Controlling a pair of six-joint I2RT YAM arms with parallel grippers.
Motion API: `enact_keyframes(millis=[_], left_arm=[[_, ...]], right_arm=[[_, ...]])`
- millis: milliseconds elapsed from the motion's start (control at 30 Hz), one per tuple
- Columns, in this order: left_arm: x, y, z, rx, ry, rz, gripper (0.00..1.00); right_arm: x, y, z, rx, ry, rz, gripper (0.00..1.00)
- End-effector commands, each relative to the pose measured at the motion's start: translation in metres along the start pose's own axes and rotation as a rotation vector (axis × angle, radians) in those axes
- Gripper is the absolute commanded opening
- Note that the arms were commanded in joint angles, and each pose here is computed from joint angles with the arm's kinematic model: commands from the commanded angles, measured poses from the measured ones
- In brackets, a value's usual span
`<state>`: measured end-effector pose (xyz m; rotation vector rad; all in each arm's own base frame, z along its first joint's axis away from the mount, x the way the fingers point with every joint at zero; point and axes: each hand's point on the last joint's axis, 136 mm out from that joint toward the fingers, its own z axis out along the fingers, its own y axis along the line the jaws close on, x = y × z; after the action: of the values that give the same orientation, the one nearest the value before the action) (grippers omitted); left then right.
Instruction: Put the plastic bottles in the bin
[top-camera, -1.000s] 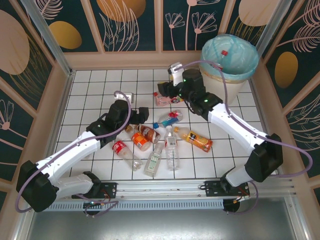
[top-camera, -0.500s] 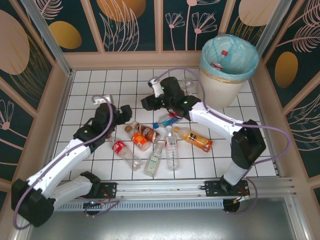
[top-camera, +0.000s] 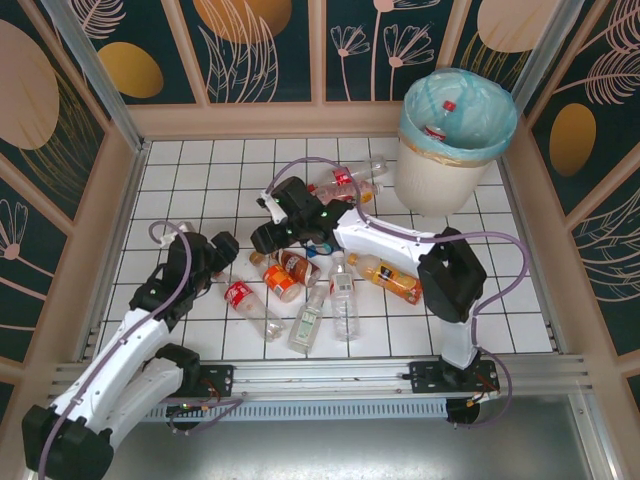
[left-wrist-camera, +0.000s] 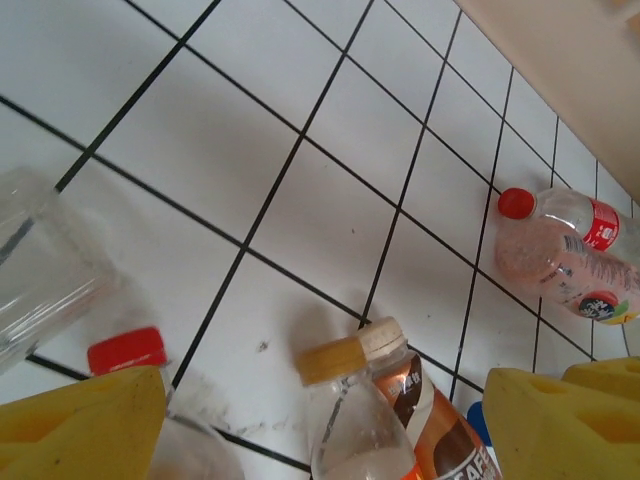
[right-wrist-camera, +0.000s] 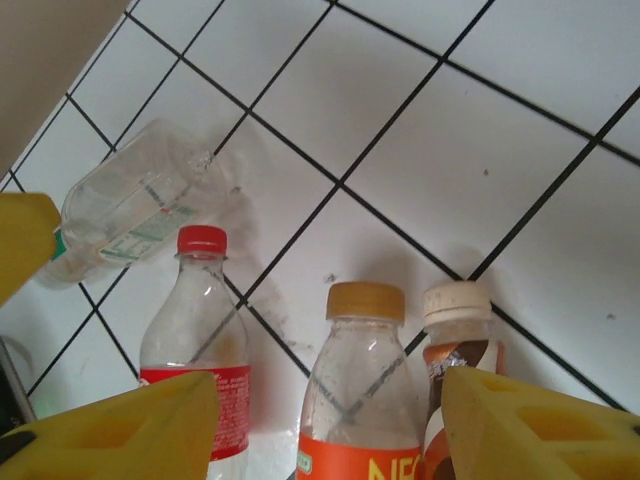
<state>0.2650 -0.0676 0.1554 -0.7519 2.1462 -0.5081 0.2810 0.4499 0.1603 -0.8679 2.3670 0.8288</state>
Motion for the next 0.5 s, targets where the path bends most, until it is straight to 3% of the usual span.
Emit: enact_keyframes(millis=[0, 267, 467], left_arm=[[-0.012, 0.005, -0.020, -0.031, -0.037, -0.059, 0.83], [-0.078, 0.014, -0.079, -0.115, -0.349, 0.025, 0.85], [-0.094, 0.014, -0.091, -0.170, -0.406, 0.121, 0.87]], right_arm=[[0.003, 0.037, 0.000, -0.045, 0.049, -0.021, 0.66], [0.040, 0.083, 0.039, -0.043, 0.186, -0.077, 0.75], [0.053, 0.101, 0.067, 0.013, 0.245, -0.137, 0.81]])
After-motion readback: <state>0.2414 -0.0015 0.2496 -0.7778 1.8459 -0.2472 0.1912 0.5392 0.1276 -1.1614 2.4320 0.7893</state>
